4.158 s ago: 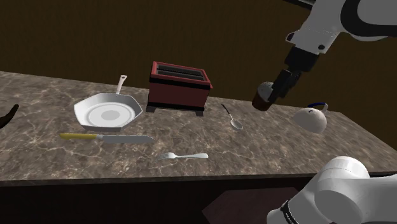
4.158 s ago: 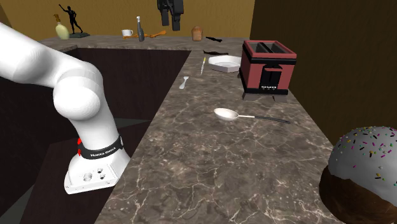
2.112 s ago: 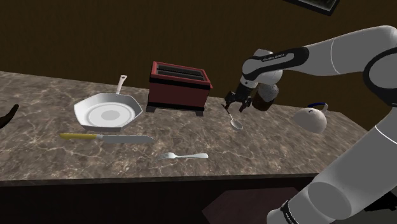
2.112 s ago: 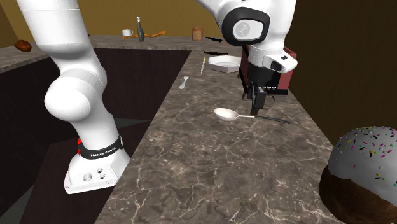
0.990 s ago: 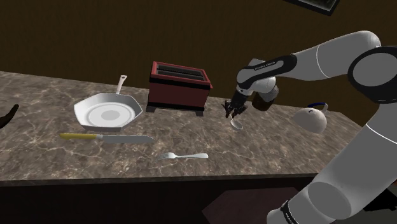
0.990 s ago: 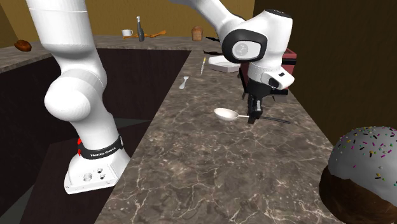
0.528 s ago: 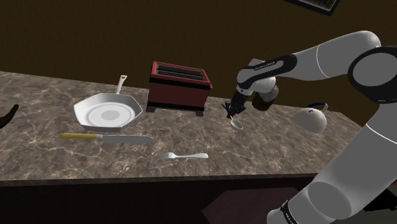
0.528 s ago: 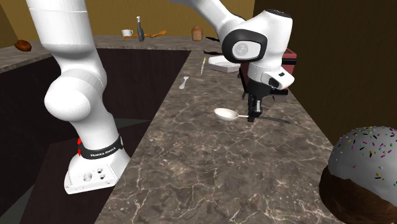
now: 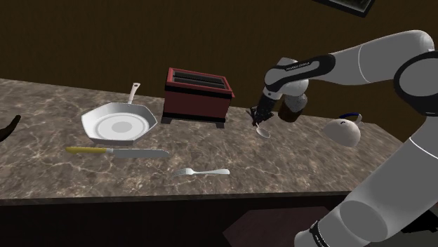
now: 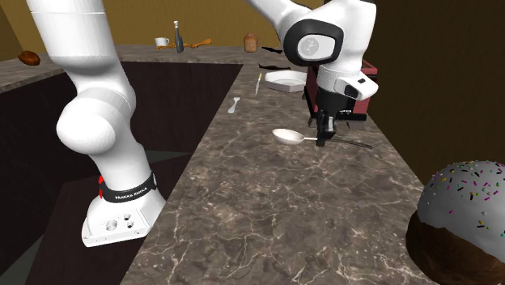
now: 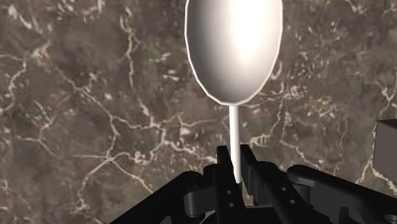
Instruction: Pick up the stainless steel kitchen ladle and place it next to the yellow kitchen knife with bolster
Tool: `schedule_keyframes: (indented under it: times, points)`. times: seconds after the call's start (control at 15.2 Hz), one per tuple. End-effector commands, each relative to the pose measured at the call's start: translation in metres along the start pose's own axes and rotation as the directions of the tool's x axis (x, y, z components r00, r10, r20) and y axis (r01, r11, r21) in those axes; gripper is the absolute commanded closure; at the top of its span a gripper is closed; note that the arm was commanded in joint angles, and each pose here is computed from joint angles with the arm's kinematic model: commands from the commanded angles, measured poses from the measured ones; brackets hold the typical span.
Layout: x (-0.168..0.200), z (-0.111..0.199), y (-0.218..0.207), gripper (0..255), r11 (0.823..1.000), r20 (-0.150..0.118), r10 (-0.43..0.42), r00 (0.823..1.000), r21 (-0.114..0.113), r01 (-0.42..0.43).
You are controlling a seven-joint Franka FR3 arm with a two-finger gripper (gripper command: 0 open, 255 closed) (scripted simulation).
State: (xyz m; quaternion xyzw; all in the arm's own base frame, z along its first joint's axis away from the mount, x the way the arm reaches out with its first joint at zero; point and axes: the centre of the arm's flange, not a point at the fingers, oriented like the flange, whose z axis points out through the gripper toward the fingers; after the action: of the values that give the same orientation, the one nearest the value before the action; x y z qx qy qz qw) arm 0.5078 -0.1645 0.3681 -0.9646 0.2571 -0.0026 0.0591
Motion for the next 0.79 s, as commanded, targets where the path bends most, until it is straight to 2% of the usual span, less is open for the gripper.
schedule_keyframes:
  times: [0.0,0.73]
  points:
    - [0.0,-0.011,-0.001,255,1.0,0.0,0.0,1.0,0.0,0.0]
    - [-0.001,-0.069,-0.007,255,1.0,0.0,0.0,1.0,0.0,0.0]
